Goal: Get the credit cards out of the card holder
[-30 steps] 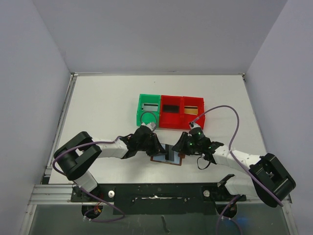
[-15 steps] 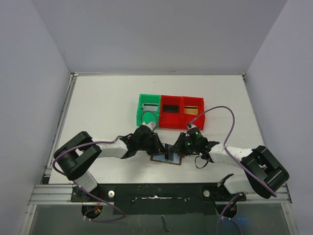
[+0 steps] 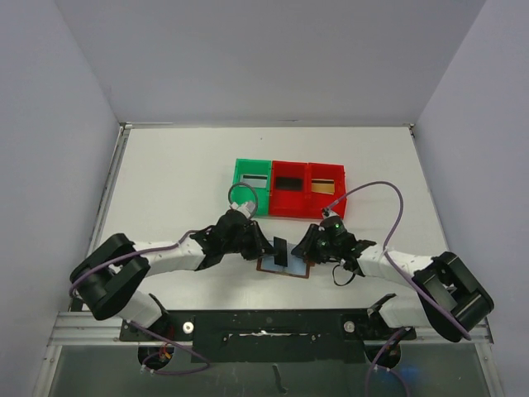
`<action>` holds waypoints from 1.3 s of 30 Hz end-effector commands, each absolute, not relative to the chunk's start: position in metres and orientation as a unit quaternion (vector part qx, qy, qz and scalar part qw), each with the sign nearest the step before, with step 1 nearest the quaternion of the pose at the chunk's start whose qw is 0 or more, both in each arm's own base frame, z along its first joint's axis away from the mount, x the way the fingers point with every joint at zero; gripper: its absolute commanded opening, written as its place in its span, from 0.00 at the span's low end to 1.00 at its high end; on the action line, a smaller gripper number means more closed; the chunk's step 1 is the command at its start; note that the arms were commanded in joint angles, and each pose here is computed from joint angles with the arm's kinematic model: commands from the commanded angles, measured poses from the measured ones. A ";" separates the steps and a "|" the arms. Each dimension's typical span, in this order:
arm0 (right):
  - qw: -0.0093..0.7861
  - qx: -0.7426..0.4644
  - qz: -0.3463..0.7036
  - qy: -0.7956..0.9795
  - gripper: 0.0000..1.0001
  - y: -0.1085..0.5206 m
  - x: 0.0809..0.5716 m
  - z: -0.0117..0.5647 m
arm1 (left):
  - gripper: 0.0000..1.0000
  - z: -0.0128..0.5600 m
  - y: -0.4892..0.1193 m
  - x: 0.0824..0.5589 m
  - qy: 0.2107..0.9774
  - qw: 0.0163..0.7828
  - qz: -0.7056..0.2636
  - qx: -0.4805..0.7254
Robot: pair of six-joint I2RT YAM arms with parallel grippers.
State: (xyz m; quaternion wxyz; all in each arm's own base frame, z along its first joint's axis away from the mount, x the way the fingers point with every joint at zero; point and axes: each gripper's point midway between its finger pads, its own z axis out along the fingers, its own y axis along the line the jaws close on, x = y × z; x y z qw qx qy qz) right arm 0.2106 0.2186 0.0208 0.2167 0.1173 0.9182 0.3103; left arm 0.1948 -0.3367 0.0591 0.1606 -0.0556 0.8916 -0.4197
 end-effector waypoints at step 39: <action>0.375 -0.038 0.555 0.741 0.54 0.266 0.221 0.197 | 0.00 0.208 -0.305 0.183 0.700 0.296 -0.649 -0.022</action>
